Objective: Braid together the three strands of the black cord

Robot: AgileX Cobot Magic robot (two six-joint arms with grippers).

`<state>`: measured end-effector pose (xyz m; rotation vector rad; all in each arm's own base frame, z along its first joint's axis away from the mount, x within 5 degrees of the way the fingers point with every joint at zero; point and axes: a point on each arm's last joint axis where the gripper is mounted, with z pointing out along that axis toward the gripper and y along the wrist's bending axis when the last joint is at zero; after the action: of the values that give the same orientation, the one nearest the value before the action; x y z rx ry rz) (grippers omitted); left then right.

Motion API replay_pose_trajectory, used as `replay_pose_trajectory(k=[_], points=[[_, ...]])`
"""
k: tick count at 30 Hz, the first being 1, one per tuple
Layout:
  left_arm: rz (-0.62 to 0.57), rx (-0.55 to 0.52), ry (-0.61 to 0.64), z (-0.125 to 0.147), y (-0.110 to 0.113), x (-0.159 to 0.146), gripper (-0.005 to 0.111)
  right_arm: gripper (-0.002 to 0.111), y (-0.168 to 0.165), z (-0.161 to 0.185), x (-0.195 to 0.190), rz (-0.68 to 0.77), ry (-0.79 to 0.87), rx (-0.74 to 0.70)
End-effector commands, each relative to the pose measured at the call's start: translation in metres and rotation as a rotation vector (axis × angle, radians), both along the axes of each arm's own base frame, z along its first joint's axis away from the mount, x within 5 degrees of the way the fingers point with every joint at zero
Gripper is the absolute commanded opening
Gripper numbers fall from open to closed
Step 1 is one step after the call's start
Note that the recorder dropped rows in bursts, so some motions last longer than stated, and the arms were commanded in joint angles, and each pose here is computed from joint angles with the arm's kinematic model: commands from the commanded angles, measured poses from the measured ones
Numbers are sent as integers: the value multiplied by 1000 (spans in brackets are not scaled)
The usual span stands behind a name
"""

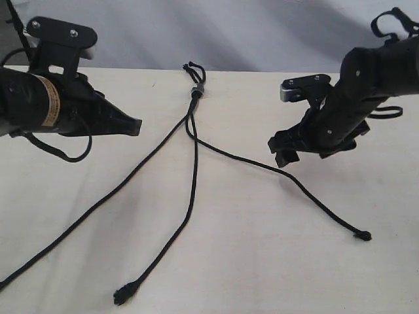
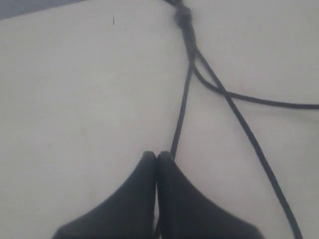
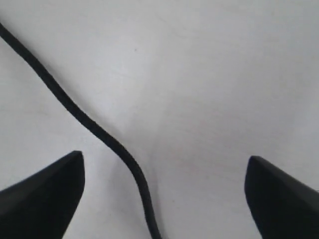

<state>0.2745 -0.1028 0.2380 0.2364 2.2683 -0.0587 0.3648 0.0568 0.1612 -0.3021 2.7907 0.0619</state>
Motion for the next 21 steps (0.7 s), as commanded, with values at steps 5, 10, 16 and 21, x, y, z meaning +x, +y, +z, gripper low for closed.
replay_pose_trajectory(k=[5,10,16,21], points=[[-121,16,235,-68,-46,-3,37,84,-7,77,-5,57,-299,-43],[-255,43,281,-93,-88,-14,46,84,-7,83,-5,52,-338,-33],[-325,81,314,-110,-118,-17,46,84,-7,80,-4,52,-331,-34],[-337,144,348,-124,-125,-15,46,84,-7,80,-4,52,-331,-34]])
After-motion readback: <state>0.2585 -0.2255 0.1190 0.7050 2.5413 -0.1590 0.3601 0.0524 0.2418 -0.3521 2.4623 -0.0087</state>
